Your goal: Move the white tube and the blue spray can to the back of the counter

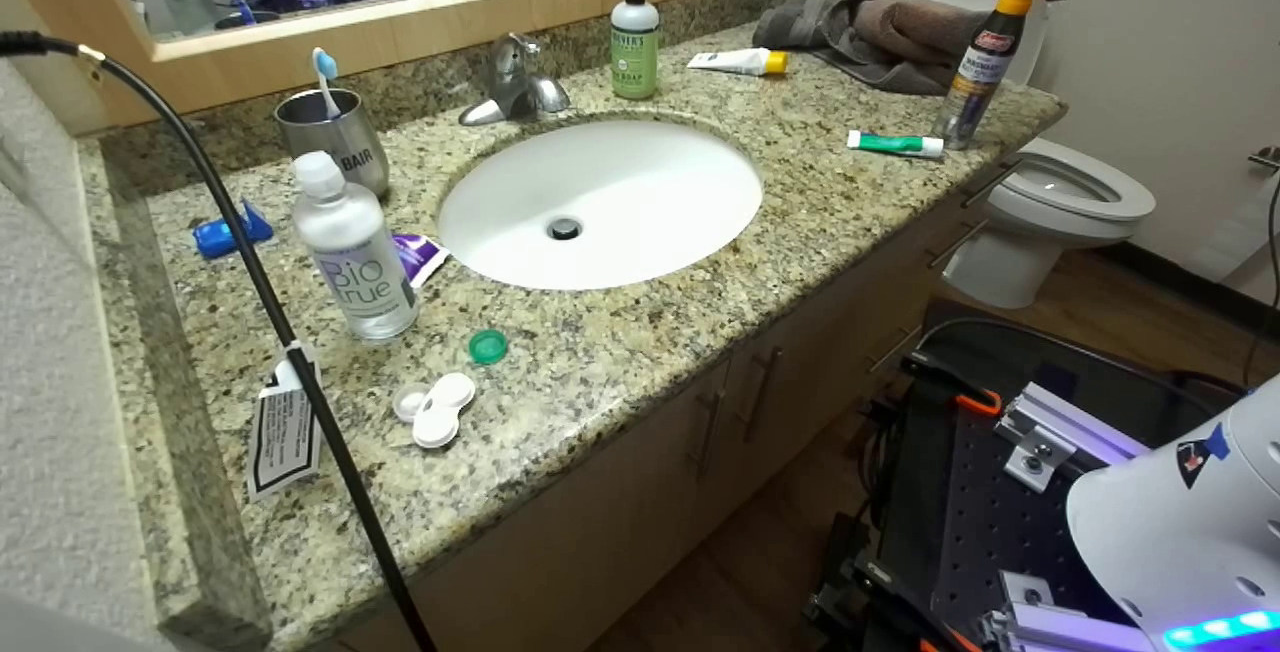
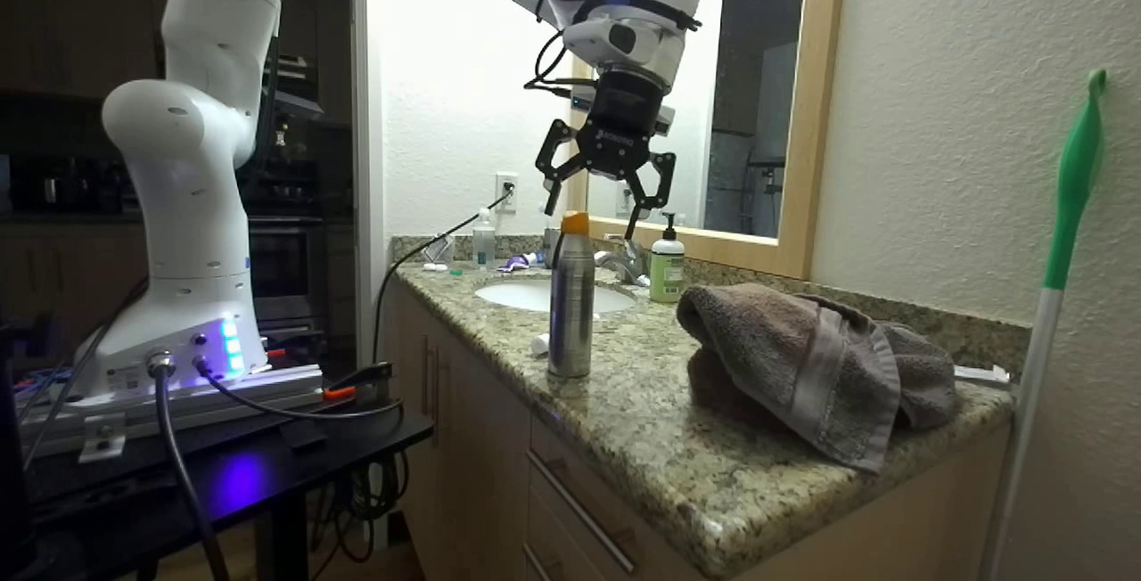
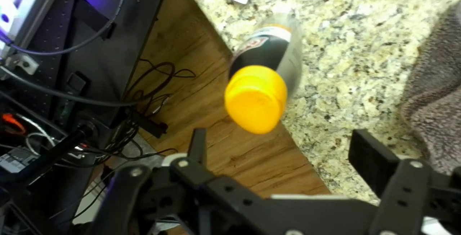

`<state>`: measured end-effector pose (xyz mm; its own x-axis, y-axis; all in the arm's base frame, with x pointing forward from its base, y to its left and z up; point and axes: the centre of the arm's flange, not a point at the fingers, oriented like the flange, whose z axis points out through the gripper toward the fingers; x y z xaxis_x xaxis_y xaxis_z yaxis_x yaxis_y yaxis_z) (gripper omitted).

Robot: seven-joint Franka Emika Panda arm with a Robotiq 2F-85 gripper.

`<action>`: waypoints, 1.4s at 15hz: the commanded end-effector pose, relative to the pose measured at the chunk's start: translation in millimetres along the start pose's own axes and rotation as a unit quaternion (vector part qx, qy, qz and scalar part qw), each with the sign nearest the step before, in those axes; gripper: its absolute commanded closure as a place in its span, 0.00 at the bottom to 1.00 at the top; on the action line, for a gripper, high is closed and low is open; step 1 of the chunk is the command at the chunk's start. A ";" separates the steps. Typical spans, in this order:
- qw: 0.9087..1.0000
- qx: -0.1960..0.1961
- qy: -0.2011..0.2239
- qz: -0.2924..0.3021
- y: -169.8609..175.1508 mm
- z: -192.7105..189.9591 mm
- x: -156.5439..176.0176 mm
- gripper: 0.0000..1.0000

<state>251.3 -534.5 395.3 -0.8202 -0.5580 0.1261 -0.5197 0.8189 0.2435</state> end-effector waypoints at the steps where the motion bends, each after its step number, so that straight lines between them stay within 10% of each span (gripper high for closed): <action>1: 0.996 -0.070 0.001 -0.048 18.0 -0.7 -0.4 0.00; 20: 0.997 -0.047 -0.023 -0.053 8.9 11.9 -29.6 0.00; 21: 0.997 -0.049 -0.024 -0.055 8.6 11.7 -30.3 0.25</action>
<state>268.3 -509.6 383.0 -0.7746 -0.6303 0.0518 -0.5762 0.7372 0.3528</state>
